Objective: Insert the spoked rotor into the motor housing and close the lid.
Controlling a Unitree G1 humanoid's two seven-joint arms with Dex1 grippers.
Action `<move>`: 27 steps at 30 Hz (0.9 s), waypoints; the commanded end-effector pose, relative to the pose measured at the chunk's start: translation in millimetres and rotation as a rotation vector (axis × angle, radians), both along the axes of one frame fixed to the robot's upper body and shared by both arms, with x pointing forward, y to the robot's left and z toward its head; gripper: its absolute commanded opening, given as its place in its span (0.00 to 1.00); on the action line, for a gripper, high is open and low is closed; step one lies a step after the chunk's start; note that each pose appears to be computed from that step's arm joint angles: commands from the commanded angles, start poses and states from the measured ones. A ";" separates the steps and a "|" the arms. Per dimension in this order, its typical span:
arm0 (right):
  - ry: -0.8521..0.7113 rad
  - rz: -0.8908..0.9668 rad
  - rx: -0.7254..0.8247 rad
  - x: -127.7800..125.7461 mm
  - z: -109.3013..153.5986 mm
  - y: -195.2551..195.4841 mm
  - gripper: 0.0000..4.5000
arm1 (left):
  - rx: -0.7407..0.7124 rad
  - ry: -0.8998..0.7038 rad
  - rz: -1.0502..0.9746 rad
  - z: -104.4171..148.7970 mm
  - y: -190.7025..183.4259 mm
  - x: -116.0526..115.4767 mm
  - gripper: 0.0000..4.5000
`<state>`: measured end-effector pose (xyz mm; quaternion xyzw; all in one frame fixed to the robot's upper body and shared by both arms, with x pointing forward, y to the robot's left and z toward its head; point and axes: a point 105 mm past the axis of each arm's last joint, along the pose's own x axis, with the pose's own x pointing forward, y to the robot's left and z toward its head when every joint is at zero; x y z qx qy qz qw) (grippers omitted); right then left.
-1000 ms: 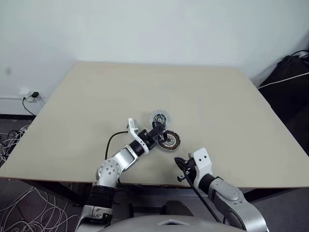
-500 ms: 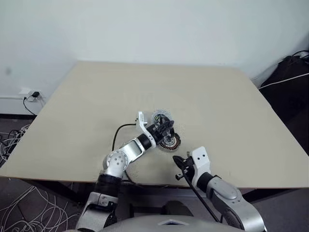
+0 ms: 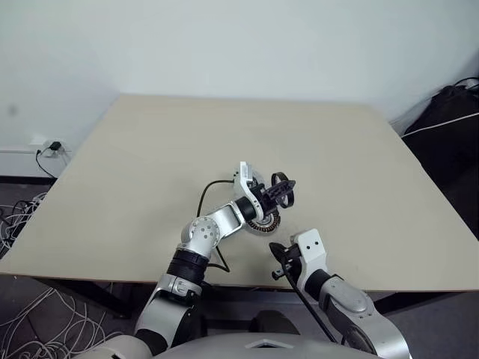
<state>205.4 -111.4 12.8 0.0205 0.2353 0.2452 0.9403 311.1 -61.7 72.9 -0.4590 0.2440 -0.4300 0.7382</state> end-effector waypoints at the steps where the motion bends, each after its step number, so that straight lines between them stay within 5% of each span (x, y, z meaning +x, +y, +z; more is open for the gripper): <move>1: -0.081 0.001 0.005 5.7 18.4 0.3 0.00 | -0.092 0.065 -0.048 -1.6 -30.2 -20.3 0.07; 27: -0.088 0.019 0.011 8.6 14.8 1.1 0.00 | 0.020 0.185 0.037 -53.1 8.1 -27.6 0.07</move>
